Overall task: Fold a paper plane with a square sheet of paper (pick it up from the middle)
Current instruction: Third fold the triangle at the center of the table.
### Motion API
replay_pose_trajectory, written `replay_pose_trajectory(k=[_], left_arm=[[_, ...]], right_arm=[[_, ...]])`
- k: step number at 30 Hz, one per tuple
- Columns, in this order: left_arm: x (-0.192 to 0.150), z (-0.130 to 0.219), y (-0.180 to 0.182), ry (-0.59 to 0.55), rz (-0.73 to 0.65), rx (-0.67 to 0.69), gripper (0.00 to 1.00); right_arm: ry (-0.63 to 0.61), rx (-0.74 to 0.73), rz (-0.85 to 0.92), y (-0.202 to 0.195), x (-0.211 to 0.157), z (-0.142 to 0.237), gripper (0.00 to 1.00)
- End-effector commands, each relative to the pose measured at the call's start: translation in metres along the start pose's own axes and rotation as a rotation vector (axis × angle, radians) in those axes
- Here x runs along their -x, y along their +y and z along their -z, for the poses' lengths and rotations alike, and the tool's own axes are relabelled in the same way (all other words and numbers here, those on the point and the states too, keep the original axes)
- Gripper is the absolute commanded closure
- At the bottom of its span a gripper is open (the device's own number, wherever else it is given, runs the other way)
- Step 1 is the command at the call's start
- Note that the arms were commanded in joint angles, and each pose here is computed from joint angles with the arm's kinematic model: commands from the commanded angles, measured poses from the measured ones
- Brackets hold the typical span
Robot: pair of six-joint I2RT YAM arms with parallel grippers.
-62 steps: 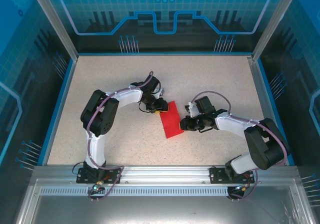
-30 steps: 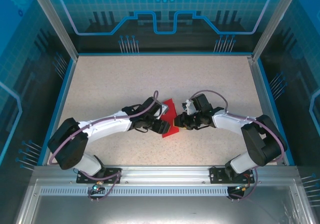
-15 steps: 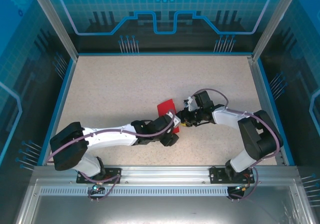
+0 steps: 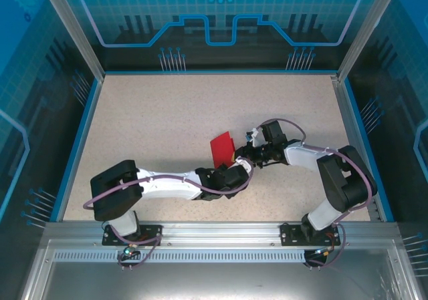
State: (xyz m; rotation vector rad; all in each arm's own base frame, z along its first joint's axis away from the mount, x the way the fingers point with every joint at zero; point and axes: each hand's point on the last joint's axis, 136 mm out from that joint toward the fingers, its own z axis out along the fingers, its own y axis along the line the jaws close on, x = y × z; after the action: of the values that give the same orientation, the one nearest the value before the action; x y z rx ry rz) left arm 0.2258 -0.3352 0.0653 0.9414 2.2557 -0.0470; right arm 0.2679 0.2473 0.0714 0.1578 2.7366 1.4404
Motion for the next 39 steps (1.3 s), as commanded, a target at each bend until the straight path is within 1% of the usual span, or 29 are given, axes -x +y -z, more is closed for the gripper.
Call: replay_pose_trajectory(k=[1,4,6,9,12,13,15,16,20,22,25,27,31,35,39], left_arm=[[0.010,0.000,0.013,-0.013,-0.025,0.104,0.45],[0.013,0.004,0.014,-0.011,-0.009,0.106,0.59],[0.014,0.007,0.014,-0.019,0.004,0.095,0.66],[0.013,0.012,0.010,-0.014,0.015,0.060,0.72],[0.012,0.016,0.007,-0.010,0.036,0.020,0.81],[0.011,0.016,0.006,-0.006,0.044,0.007,0.84],[0.008,0.016,0.008,0.007,0.068,-0.011,0.94],[0.007,0.016,0.010,0.009,0.088,-0.016,0.96],[0.005,0.018,0.015,0.011,0.169,-0.101,0.97],[0.006,0.019,0.014,0.016,0.206,-0.171,0.97],[0.002,0.018,0.013,0.037,0.257,-0.262,0.98],[-0.002,0.016,0.013,0.057,0.298,-0.317,0.98],[-0.009,0.010,0.014,0.093,0.344,-0.383,0.98],[-0.010,0.004,0.017,0.110,0.373,-0.426,0.97],[-0.011,0.003,0.021,0.114,0.396,-0.460,0.97]], right_arm=[[0.016,0.022,-0.025,-0.002,0.000,0.001,0.82],[0.016,0.006,-0.023,-0.006,-0.001,0.001,0.82],[0.013,-0.006,-0.022,-0.009,-0.001,0.001,0.82],[0.016,-0.019,-0.021,-0.013,-0.002,0.001,0.82],[0.016,-0.032,-0.022,-0.017,-0.002,0.000,0.82],[0.016,-0.032,-0.021,-0.017,-0.002,0.000,0.82],[0.016,-0.044,-0.019,-0.020,-0.001,0.000,0.82],[0.017,-0.048,-0.018,-0.021,-0.002,-0.001,0.81],[0.015,-0.059,-0.008,-0.022,0.000,0.000,0.80],[0.014,-0.065,0.001,-0.020,0.001,0.000,0.78],[0.012,-0.072,0.013,-0.018,0.004,0.001,0.73],[0.010,-0.086,0.023,-0.019,0.005,0.002,0.67],[0.004,-0.122,0.058,-0.017,0.008,0.008,0.62],[-0.021,-0.216,0.133,-0.017,0.015,0.023,0.57],[-0.086,-0.234,0.243,0.005,0.037,0.037,0.58]])
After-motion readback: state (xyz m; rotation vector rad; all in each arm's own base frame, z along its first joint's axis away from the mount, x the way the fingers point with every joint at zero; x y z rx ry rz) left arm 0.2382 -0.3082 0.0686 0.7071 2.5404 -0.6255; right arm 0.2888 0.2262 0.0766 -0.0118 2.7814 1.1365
